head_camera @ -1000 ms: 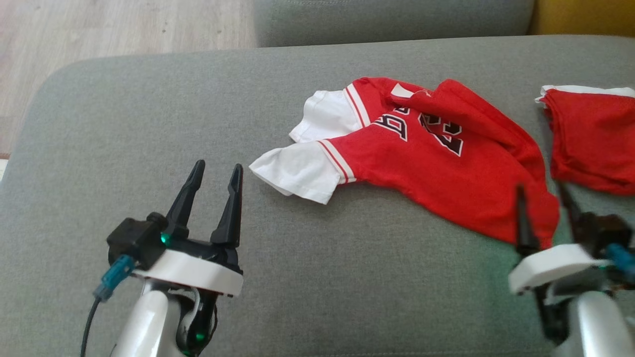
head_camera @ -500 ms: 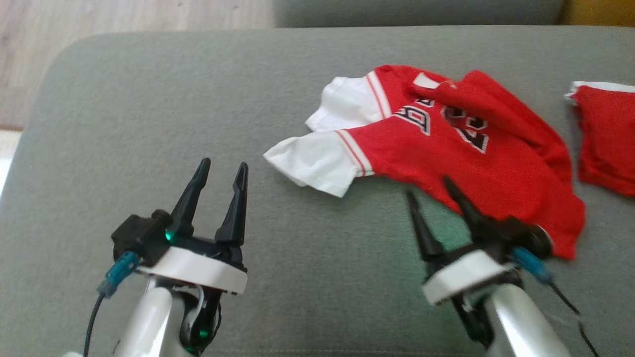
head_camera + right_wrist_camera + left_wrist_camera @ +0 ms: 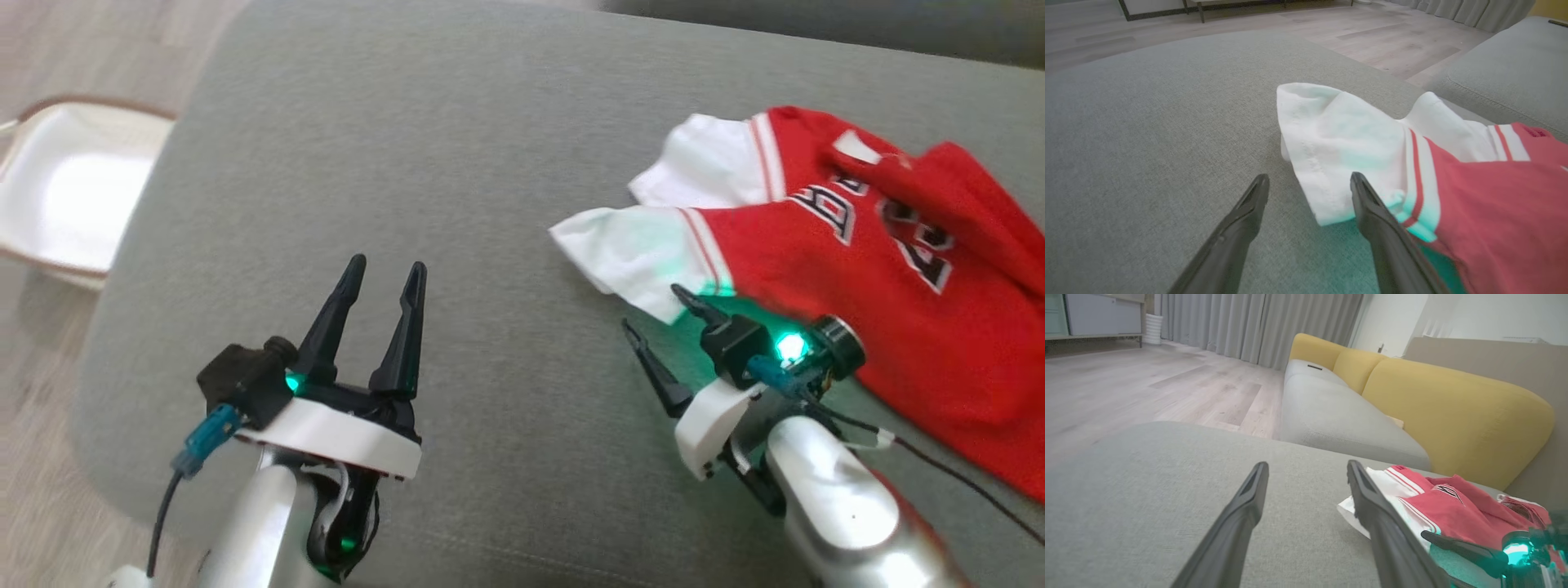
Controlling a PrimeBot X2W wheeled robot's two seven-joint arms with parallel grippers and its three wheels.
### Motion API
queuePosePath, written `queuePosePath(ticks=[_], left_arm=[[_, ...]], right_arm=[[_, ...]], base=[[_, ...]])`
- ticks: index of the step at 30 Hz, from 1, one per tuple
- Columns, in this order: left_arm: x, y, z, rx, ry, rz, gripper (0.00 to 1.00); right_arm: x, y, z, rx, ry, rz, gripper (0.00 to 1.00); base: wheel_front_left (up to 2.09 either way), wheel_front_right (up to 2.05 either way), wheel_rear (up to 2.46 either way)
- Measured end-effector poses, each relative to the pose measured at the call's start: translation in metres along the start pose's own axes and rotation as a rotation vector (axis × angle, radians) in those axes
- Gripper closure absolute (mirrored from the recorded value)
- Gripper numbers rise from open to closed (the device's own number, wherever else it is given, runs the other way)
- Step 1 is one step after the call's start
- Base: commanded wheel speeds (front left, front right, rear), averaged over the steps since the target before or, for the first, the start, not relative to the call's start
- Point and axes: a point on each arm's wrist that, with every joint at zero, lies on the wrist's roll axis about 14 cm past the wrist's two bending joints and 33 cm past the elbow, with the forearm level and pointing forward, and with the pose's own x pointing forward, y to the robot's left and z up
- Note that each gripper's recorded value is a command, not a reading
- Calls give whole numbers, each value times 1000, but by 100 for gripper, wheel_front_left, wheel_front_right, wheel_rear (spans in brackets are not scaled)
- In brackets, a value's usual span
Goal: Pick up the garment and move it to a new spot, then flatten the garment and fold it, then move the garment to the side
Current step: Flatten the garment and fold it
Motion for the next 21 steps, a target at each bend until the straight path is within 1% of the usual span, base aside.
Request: queuePosePath(ticks=[5,6,7,8,9,13,17,21], left_arm=[[-8,14,3,11,-3,48,0],[-9,15,3,13,-3,53,0],[-10,17,3,14,-3,58,0],[-11,18,4,15,-3,61,0],[-11,18,4,15,-3,63,0],[-9,18,3,15,-1,63,0],[-5,13,3,10,-4,45,0],[-1,3,4,6,-12,14,0]], right_arm=[[15,-2,-7,-73,35,26,0],[17,-4,-9,-78,40,26,6],[19,-5,-11,-84,49,25,30],[20,-7,-13,-90,55,22,66],[21,-10,-14,-95,57,19,100],[22,-15,-12,-100,44,8,100],[17,-14,-6,-75,8,-2,100],[9,3,3,-45,-30,32,100]], base=[[0,0,0],[0,0,0],[0,0,0],[0,0,0],[0,0,0],[0,0,0],[0,0,0],[0,0,0]])
